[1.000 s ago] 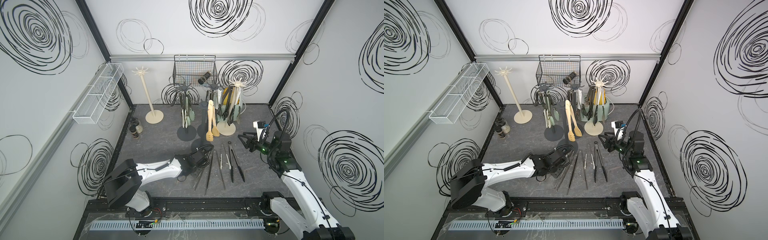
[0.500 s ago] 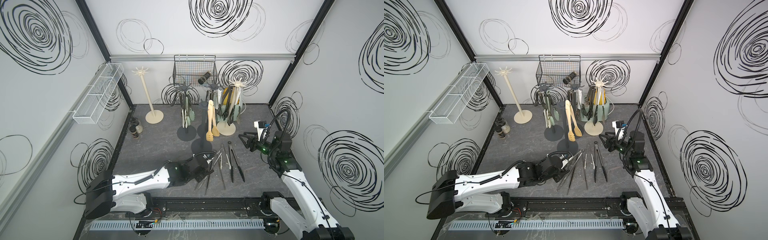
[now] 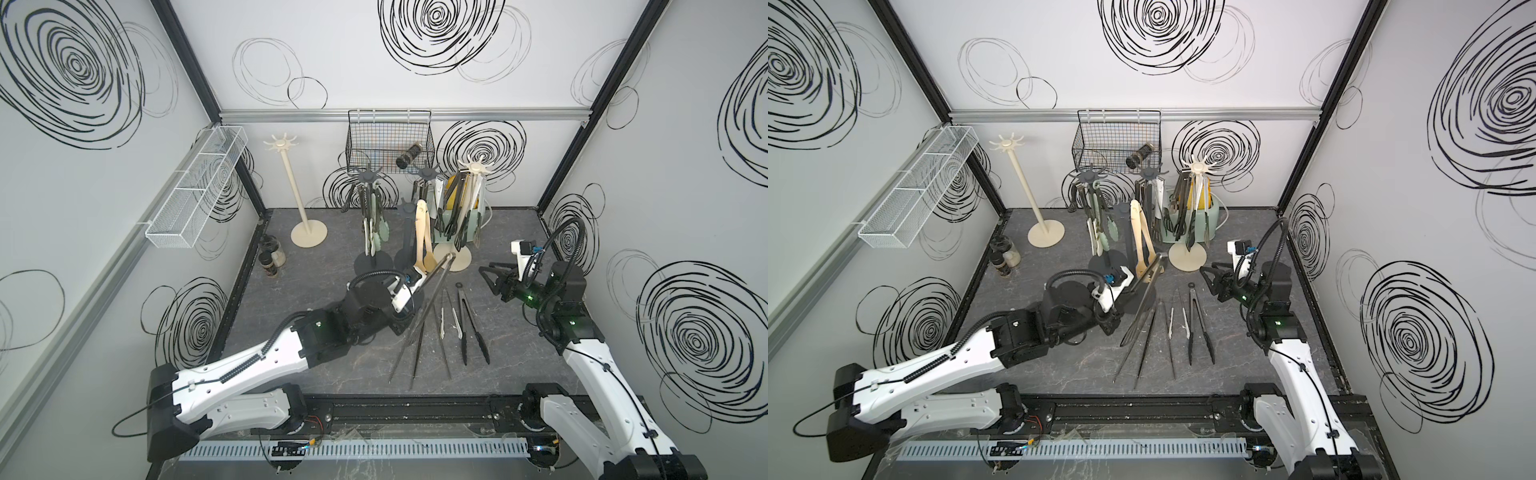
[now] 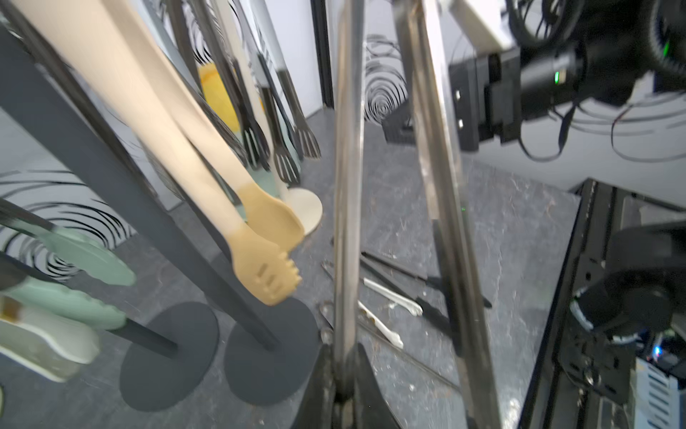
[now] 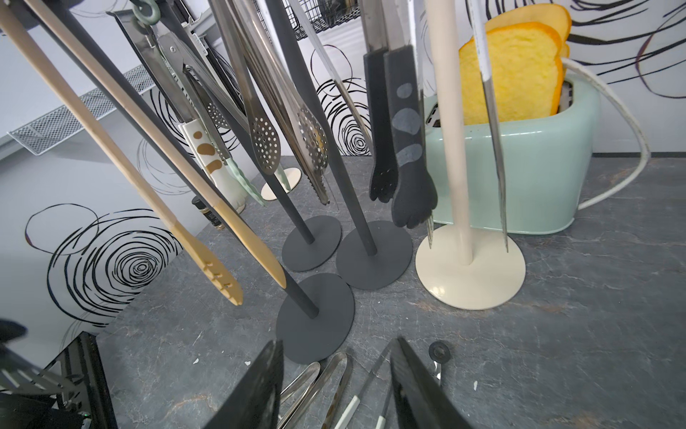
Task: Hang food tongs on kitchen utensil racks
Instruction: Hang the food tongs on the rack.
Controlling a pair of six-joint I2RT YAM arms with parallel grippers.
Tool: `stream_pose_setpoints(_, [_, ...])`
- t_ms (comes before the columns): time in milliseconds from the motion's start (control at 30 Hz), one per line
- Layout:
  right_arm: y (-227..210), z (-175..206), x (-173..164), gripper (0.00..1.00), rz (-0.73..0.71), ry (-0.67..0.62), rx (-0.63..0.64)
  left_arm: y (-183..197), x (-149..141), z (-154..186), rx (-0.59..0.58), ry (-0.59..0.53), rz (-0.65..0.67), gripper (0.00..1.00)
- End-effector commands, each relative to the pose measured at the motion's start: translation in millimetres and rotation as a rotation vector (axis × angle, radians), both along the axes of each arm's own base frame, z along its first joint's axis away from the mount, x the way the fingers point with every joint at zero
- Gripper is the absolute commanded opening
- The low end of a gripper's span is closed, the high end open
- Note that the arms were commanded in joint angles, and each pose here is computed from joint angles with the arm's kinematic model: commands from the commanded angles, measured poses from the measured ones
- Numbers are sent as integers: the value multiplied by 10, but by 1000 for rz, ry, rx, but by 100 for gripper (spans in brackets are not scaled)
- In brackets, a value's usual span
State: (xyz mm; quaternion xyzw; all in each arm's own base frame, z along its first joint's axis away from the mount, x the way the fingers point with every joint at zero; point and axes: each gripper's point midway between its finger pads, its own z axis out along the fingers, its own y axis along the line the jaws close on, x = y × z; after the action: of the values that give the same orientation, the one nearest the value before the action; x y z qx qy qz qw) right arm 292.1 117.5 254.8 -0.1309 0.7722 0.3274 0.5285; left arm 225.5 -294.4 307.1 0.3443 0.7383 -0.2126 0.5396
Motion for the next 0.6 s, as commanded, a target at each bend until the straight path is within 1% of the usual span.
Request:
stream_pose_setpoints(0, [13, 155, 8, 49, 17, -41, 26, 133, 119, 701, -148, -127, -14, 0])
stream_pose_setpoints(67, [3, 196, 7, 49, 15, -44, 31, 300, 231, 877, -181, -155, 19, 0])
stream_pose_setpoints(167, [-6, 230, 4, 49, 7, -38, 35, 524, 399, 1005, -220, -157, 66, 0])
stream_pose_setpoints(267, [-28, 248, 16, 49, -6, -22, 34, 690, 560, 998, -252, -136, 98, 0])
stream_pose_setpoints(367, [-57, 267, 28, 49, -25, 3, 24, 757, 667, 933, -276, -106, 103, 0])
stream_pose_setpoints(567, [-73, 351, 17, 50, -32, 15, 15, 804, 719, 891, -307, -89, 93, 0])
